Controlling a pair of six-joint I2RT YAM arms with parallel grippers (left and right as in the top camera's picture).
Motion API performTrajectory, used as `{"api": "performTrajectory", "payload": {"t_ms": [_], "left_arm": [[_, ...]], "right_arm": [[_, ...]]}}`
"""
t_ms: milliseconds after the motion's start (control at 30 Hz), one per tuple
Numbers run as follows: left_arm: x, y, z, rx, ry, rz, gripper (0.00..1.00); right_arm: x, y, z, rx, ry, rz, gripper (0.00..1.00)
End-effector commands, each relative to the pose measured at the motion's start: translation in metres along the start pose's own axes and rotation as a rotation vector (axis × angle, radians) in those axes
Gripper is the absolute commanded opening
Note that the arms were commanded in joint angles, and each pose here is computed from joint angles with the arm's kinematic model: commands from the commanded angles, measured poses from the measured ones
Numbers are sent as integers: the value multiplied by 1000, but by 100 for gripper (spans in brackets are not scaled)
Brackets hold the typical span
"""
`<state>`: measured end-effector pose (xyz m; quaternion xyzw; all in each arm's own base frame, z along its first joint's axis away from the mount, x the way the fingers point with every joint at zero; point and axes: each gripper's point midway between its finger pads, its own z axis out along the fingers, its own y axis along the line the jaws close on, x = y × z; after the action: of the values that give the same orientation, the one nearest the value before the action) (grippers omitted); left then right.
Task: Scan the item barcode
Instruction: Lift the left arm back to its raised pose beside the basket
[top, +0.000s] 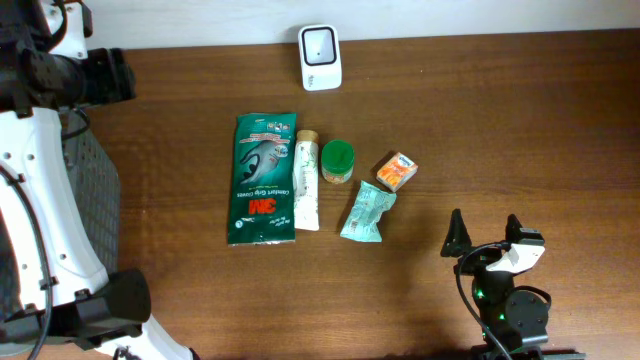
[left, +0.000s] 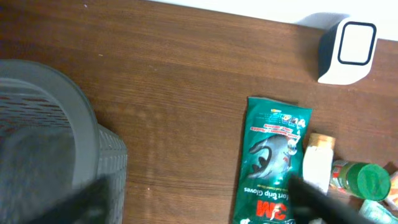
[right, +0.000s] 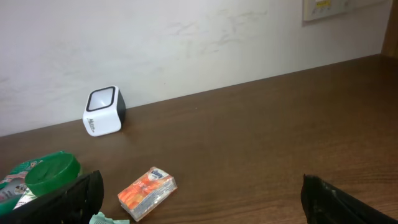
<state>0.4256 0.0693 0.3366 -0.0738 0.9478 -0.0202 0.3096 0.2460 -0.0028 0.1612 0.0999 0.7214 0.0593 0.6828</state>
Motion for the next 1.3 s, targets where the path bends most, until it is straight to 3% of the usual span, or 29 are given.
{"api": "performTrajectory", "payload": {"t_ms": [0, 1067, 1133, 1267], "left_arm": [[0, -4, -1, 21, -1, 10, 99], [0, -4, -1, 21, -1, 10, 99], [0, -4, -1, 21, -1, 10, 99], [0, -4, -1, 21, -1, 10, 99]], "right_arm": [[3, 1, 0, -6, 6, -8, 98], [3, 1, 0, -6, 6, -8, 98], [-9, -4, 0, 29, -43, -9, 98], [-16, 12, -1, -62, -69, -6, 98]]}}
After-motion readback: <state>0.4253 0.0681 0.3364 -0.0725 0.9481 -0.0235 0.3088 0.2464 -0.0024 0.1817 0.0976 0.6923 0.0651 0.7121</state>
